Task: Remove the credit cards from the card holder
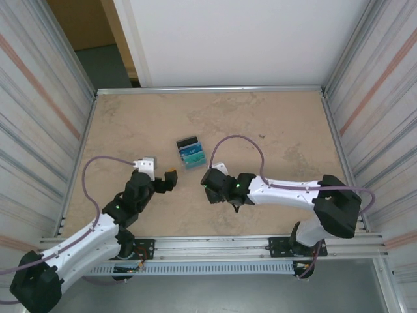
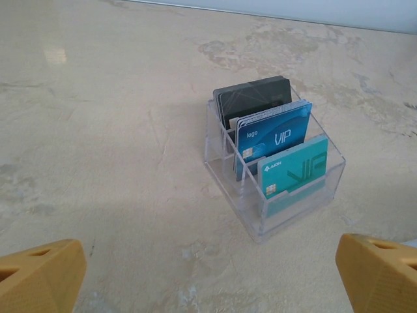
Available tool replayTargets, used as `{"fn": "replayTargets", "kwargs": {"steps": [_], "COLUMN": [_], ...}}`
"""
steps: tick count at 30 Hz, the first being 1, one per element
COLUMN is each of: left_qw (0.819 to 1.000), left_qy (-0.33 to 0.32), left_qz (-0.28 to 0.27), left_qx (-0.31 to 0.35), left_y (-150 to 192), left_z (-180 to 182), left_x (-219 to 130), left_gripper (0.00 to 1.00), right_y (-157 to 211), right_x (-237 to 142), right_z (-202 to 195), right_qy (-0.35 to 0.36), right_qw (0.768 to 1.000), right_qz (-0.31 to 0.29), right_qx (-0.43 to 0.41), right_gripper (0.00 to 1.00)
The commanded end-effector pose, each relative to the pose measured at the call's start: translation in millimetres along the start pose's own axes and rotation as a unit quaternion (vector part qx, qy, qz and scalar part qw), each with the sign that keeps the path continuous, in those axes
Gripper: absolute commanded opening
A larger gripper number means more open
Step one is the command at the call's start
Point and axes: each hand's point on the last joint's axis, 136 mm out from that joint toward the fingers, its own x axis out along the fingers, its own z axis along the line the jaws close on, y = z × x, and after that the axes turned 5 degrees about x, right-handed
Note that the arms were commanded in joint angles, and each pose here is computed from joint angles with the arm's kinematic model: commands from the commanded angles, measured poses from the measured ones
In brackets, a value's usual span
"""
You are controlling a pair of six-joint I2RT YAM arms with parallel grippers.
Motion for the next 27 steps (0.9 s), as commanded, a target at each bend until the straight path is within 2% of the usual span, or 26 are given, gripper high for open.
{"fn": "replayTargets", "kwargs": {"steps": [1,15,27], "left_qw": [1.0,0.999,0.999], "left_qy": [-0.024,-0.03,-0.034], "left_qz": [-0.002,0.01,0.011], "left_qx": [-0.019,-0.021,-0.019], "left_y": [-0.1,4.4,4.4], "left_z": [8.6,9.3,10.3], "left_x": [-1.8,2.1,3.0], "left_gripper": [0.99,0.99,0.99], "right_y": [-3.2,1.0,13.4], "right_x": [2.5,28.6,47.0], "right_z": [1.9,-3.3,-4.8], "right_qy": [0.016,0.041,0.026], "right_qw": [1.0,0.999,0.997], "right_qz": [-0.002,0.024,0.051], "right_qx": [0.007,0.019,0.042], "right_gripper": [0.63,0.57,0.59]}}
